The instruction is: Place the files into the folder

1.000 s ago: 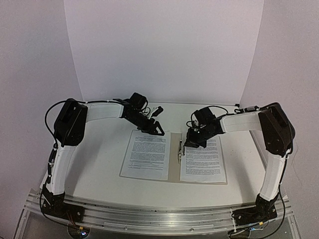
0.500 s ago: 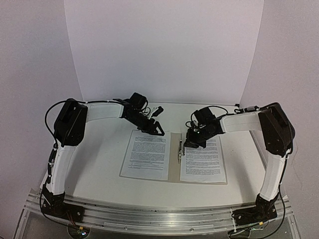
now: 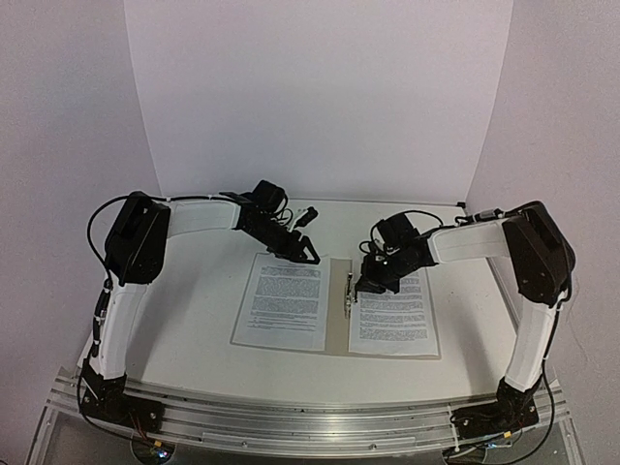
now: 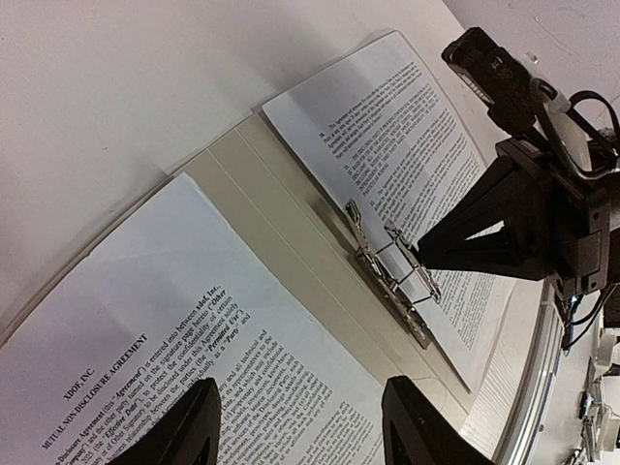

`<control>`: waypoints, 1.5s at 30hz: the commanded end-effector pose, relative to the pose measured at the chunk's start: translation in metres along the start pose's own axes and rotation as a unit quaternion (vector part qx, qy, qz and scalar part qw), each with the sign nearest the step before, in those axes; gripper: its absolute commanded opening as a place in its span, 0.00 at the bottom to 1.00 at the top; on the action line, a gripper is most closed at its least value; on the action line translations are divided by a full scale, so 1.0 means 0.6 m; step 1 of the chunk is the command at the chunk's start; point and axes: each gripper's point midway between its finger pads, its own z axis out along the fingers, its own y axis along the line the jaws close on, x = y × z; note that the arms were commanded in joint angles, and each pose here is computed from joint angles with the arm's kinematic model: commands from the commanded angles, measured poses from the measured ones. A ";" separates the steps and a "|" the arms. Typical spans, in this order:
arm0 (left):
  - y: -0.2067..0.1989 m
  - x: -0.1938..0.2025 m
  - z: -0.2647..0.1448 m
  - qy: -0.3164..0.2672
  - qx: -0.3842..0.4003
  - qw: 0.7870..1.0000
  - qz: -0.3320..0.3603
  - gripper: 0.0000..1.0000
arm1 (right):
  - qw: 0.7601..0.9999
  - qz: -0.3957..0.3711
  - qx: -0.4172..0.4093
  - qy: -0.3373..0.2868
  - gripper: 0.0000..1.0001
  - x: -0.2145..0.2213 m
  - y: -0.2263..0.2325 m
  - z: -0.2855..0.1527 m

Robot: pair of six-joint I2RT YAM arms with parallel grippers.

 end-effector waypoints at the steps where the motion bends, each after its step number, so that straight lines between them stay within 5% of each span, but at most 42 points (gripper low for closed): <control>1: -0.023 -0.027 -0.015 -0.020 0.008 1.000 0.023 0.57 | 0.999 0.009 0.012 0.031 0.00 0.043 -0.011 -0.005; 13: -0.043 -0.019 0.002 -0.013 0.021 0.999 0.045 0.57 | 0.999 -0.003 0.005 0.043 0.00 0.068 0.007 -0.010; 23: -0.121 -0.015 0.077 -0.011 0.123 0.991 0.041 0.66 | 0.999 -0.010 0.003 0.043 0.00 0.064 0.011 -0.009; 45: -0.096 -0.010 0.164 -0.017 0.159 0.987 -0.028 0.63 | 0.999 -0.023 -0.023 0.013 0.00 0.028 0.047 -0.040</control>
